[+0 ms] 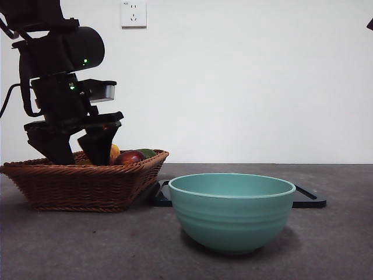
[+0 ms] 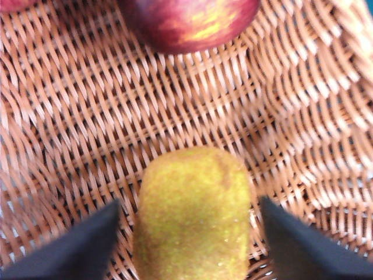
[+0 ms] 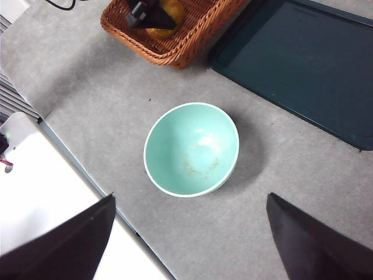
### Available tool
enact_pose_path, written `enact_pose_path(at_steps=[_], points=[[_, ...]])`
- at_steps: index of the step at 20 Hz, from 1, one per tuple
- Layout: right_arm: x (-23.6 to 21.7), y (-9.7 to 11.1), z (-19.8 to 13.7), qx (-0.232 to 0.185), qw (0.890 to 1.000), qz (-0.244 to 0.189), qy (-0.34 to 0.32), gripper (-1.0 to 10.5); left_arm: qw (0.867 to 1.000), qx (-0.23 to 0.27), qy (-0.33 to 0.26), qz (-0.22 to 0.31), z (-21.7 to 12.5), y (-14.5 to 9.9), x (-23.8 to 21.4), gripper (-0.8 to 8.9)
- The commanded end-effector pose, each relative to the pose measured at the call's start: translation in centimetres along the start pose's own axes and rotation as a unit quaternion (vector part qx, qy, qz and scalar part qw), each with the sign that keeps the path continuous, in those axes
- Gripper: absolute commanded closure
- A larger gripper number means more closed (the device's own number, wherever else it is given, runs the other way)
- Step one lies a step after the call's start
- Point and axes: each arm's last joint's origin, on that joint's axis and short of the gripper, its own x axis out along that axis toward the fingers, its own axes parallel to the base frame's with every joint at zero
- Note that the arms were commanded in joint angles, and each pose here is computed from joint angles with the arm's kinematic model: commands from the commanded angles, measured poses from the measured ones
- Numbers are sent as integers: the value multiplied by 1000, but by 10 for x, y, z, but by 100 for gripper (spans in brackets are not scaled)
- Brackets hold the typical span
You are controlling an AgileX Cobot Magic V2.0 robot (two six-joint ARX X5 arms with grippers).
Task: Pick up the wifruite, put it on the bowl, pick up the plate, put it on desk
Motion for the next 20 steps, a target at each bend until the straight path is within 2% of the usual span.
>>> enact_pose_path(at_steps=[1, 4, 7, 10, 12, 16, 20], points=[[-2, 2, 5, -1, 1000, 2, -6, 530, 1000, -8, 4, -1, 4, -1, 5, 631], [-3, 2, 4, -2, 1000, 2, -6, 530, 1000, -8, -17, -1, 7, -2, -9, 641], [-3, 2, 4, -2, 1000, 2, -7, 531, 996, 12, -84, -22, 9, -17, -61, 640], [-3, 2, 4, -1, 1000, 1, -7, 531, 985, 62, -140, -83, -3, -51, -119, 640], [-3, 2, 4, -1, 1000, 1, -7, 530, 975, 99, -151, -127, -13, -80, -138, 640], [-3, 2, 5, -2, 1000, 1, -8, 530, 959, 175, -133, -181, -19, -139, -125, 640], [-3, 2, 5, -2, 1000, 1, -8, 531, 955, 207, -89, -194, -19, -172, -85, 640]])
